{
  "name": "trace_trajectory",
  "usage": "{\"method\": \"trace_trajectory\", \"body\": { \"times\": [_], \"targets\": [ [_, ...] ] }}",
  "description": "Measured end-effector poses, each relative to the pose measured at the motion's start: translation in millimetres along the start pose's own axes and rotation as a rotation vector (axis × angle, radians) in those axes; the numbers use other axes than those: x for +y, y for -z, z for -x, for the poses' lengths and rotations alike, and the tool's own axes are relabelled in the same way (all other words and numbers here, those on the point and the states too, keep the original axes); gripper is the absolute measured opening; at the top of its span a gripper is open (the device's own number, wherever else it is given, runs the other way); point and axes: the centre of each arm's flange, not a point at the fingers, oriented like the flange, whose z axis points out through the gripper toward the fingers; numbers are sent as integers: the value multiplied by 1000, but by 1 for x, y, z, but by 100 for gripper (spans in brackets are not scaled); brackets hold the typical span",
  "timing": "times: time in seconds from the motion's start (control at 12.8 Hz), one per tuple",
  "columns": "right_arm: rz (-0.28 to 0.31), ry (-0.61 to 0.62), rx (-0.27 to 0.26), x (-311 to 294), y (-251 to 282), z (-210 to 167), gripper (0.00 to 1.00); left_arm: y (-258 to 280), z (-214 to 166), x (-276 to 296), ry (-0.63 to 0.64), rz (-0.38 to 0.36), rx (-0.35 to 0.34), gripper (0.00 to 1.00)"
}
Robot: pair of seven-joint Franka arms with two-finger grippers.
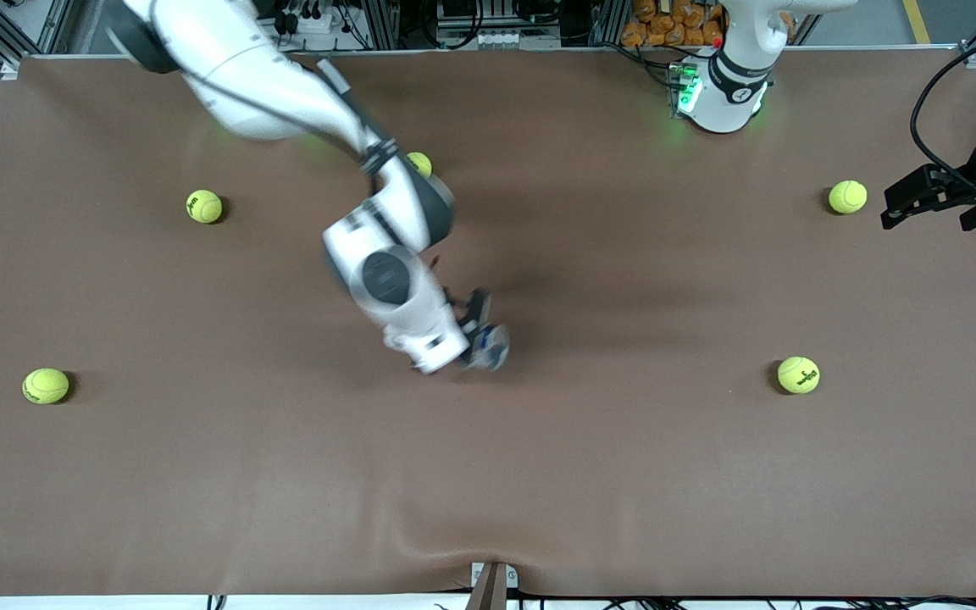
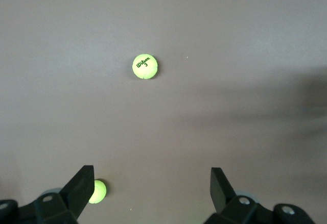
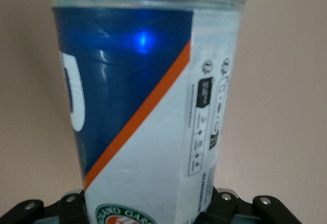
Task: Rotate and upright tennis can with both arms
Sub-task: 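Lift the can and carry it to the table's middle with the right gripper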
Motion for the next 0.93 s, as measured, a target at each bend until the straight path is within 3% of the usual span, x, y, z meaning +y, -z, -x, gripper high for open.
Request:
{"method": "trace_trajectory", "body": {
  "times": [0.16, 0.47, 0.86, 0.93],
  "targets": [
    [43, 104, -57, -31, -11, -28, 71, -1, 0, 0, 0, 0, -1, 100],
    [106, 222, -144, -54, -40, -46, 71, -1, -1, 0, 0, 0, -3, 100],
    [122, 174, -197, -40, -71, -30, 76, -6, -3, 1, -1, -1, -11, 100],
    [127, 154, -195, -38, -70, -30, 81, -6, -3, 1, -1, -1, -12, 100]
  ]
}}
